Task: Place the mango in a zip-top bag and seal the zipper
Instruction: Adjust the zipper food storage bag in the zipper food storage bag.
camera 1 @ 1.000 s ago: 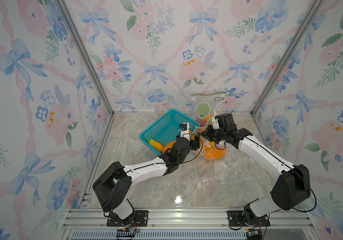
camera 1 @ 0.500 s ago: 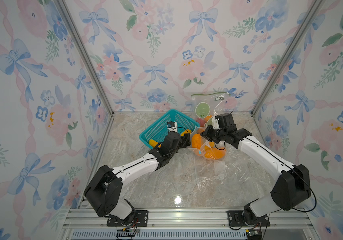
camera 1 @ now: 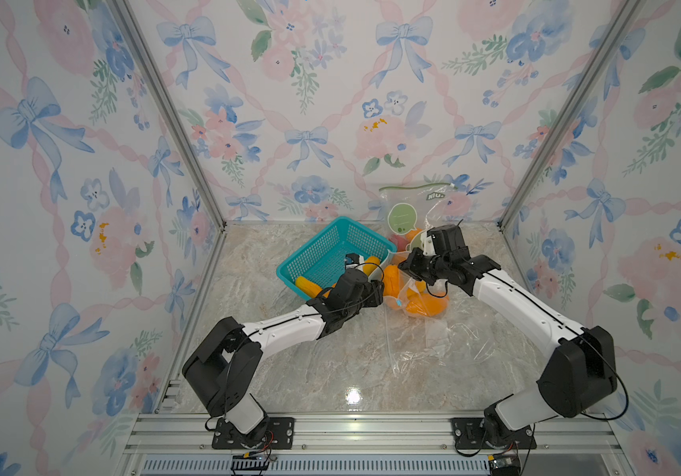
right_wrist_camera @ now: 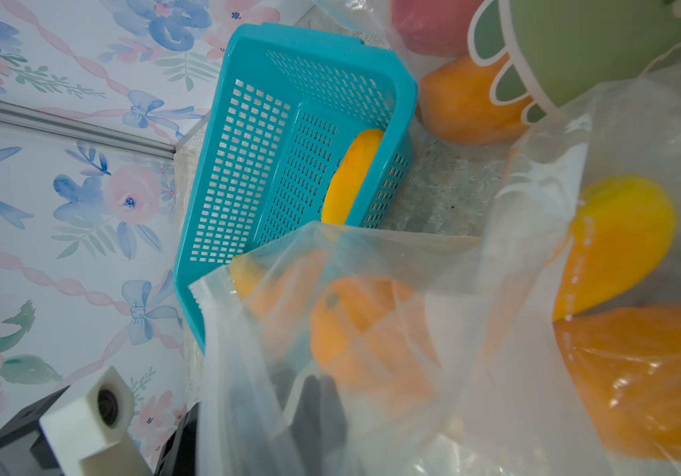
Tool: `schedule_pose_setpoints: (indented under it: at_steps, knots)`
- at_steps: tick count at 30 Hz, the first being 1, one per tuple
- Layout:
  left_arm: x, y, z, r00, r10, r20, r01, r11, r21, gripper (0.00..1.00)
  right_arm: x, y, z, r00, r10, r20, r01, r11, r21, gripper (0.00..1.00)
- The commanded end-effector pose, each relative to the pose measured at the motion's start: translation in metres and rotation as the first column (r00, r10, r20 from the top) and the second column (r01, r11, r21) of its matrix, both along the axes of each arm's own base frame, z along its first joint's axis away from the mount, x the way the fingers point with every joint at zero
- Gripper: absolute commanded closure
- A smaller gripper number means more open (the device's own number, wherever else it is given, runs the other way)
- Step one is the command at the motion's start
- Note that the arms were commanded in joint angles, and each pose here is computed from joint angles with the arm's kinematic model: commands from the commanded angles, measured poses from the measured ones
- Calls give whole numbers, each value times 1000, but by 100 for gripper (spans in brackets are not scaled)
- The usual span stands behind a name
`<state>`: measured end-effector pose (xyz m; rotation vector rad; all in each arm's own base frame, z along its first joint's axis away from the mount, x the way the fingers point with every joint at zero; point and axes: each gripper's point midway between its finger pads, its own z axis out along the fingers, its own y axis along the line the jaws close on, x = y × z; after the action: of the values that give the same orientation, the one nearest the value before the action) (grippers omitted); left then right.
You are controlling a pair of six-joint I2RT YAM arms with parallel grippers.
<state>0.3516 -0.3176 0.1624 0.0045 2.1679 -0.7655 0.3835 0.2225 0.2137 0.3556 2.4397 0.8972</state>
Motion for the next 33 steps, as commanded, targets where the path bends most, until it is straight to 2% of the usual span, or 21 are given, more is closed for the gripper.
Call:
schedule_pose_setpoints:
  at_steps: [1,4,7,11,15,17,22,27,32,33]
  knots:
    - [3,-8,3,1000,-19,3,19,1000,4,48,-3,-1,12,999,6,48,-6,1000,-6,100]
    - [5,-8,3,1000,-12,5,12,1000,8,58,-5,-2,13,999,7,52,-7,1000,-10,100]
    - [7,-11,9,1000,-18,19,17,1000,5,76,-6,-4,16,998,7,58,-6,1000,-18,100]
    - [12,-20,45,992,-65,107,66,998,-5,99,-12,-16,30,995,5,102,3,997,-76,100]
    - [11,-37,116,949,-167,269,177,984,-13,100,-25,-39,62,982,21,188,20,977,-213,100]
    - [9,-49,156,907,-230,354,248,969,-5,100,-33,-49,85,970,40,241,27,963,-267,100]
    - [6,-68,208,824,-350,446,362,930,61,100,-52,-51,117,951,32,308,52,964,-261,100]
    - [8,-72,217,779,-424,462,423,899,113,100,-68,-34,111,959,-5,283,71,972,-225,100]
    - [4,-80,195,720,-538,439,516,838,178,100,-76,-20,87,966,-3,259,72,964,-256,100]
    - [4,-82,188,709,-560,429,535,823,190,100,-76,-19,81,969,0,247,68,962,-265,97]
